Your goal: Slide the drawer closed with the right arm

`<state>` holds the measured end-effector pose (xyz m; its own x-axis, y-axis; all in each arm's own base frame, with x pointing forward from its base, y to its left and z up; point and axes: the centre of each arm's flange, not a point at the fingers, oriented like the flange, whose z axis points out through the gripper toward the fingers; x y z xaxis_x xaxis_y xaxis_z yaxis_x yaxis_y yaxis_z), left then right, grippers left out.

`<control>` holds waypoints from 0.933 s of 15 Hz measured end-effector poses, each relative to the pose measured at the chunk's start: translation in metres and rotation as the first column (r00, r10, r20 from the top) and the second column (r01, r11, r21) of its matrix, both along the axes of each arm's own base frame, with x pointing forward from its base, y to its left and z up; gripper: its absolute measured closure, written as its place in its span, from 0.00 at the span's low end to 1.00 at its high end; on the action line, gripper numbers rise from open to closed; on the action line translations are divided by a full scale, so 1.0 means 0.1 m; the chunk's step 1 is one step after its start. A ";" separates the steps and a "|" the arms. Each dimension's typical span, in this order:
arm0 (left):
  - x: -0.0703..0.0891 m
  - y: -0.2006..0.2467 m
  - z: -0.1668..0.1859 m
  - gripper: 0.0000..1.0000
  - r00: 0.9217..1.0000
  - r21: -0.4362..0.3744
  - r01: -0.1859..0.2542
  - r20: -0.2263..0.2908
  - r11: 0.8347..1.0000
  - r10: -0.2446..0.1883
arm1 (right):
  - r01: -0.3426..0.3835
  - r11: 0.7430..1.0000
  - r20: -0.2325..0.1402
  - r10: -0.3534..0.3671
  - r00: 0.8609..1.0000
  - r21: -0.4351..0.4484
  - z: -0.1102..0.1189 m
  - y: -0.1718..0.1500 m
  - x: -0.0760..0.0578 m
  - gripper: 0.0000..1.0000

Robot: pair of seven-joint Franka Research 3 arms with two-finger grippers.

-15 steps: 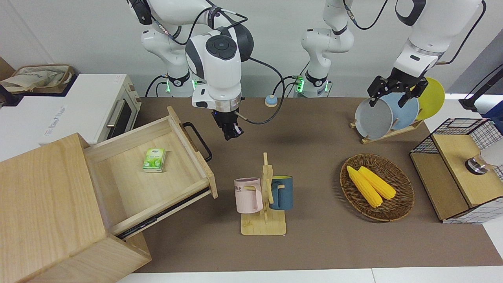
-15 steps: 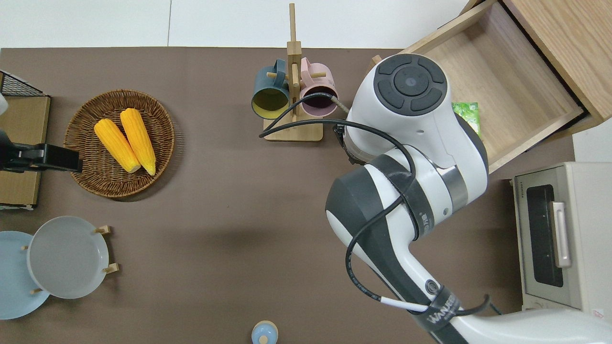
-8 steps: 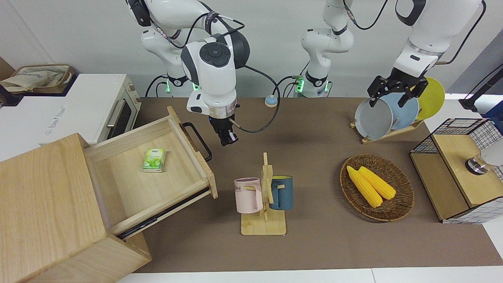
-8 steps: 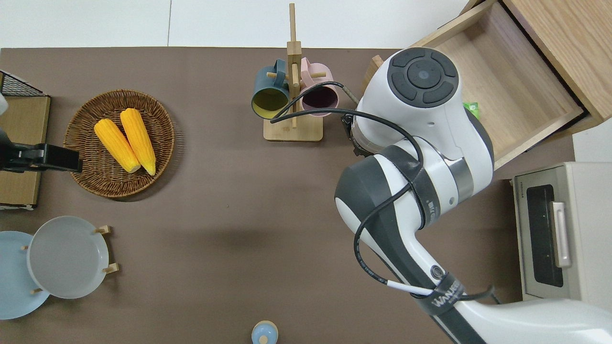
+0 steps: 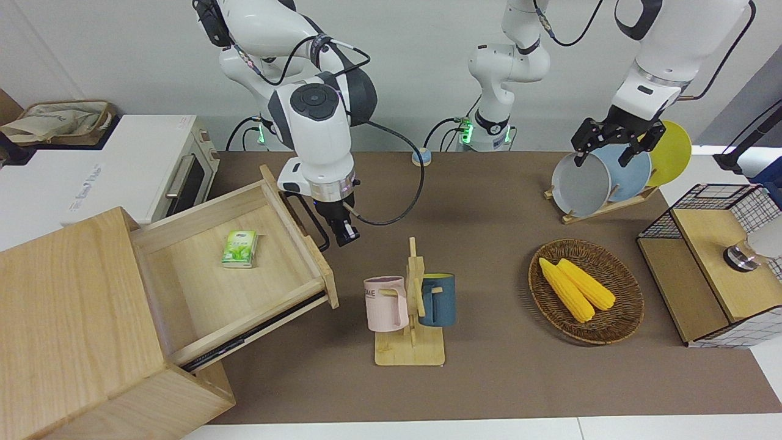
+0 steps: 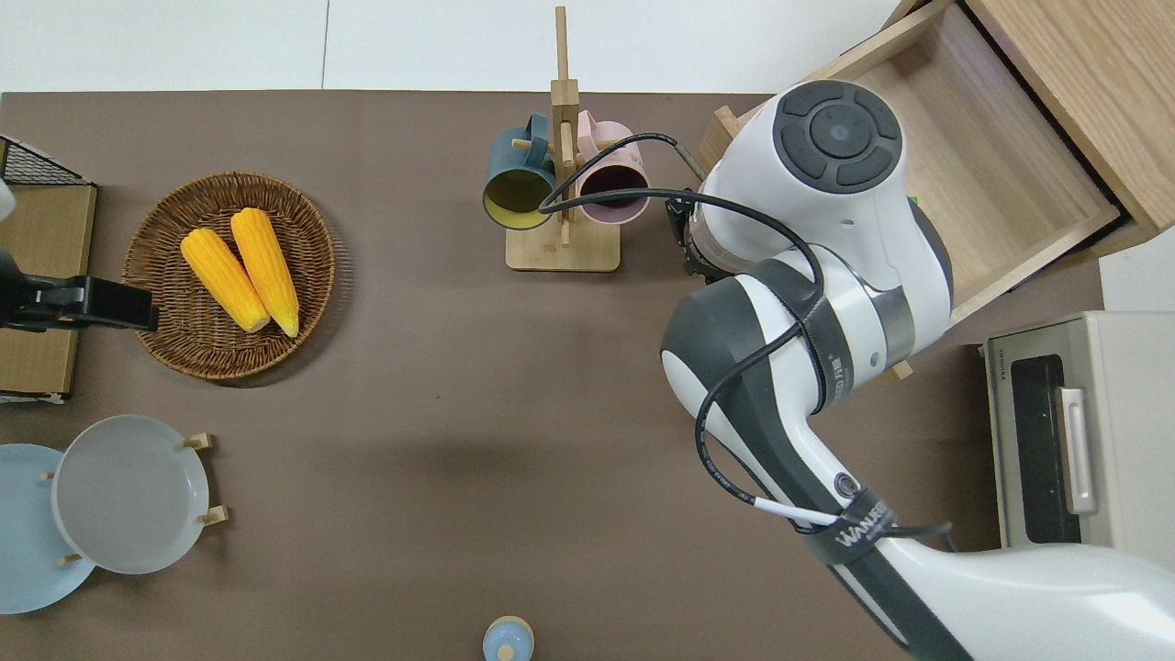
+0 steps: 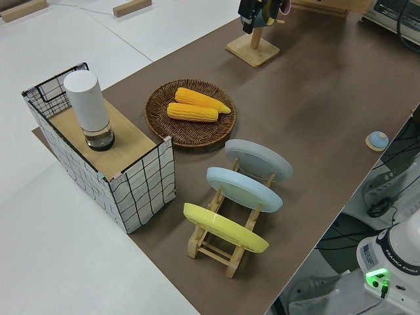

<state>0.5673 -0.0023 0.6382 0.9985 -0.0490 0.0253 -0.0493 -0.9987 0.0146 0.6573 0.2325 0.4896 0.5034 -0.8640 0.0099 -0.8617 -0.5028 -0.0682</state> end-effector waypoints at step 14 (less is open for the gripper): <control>0.00 0.00 0.00 0.00 1.000 0.000 0.000 0.000 1.000 0.000 | -0.044 0.999 0.075 0.043 0.996 0.013 0.04 -0.55 0.26 0.99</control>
<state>0.5673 -0.0023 0.6382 0.9985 -0.0490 0.0253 -0.0493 -0.9987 0.0146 0.6833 0.1773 0.4940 0.5388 -0.8416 0.0364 -0.8313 -0.5382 -0.1390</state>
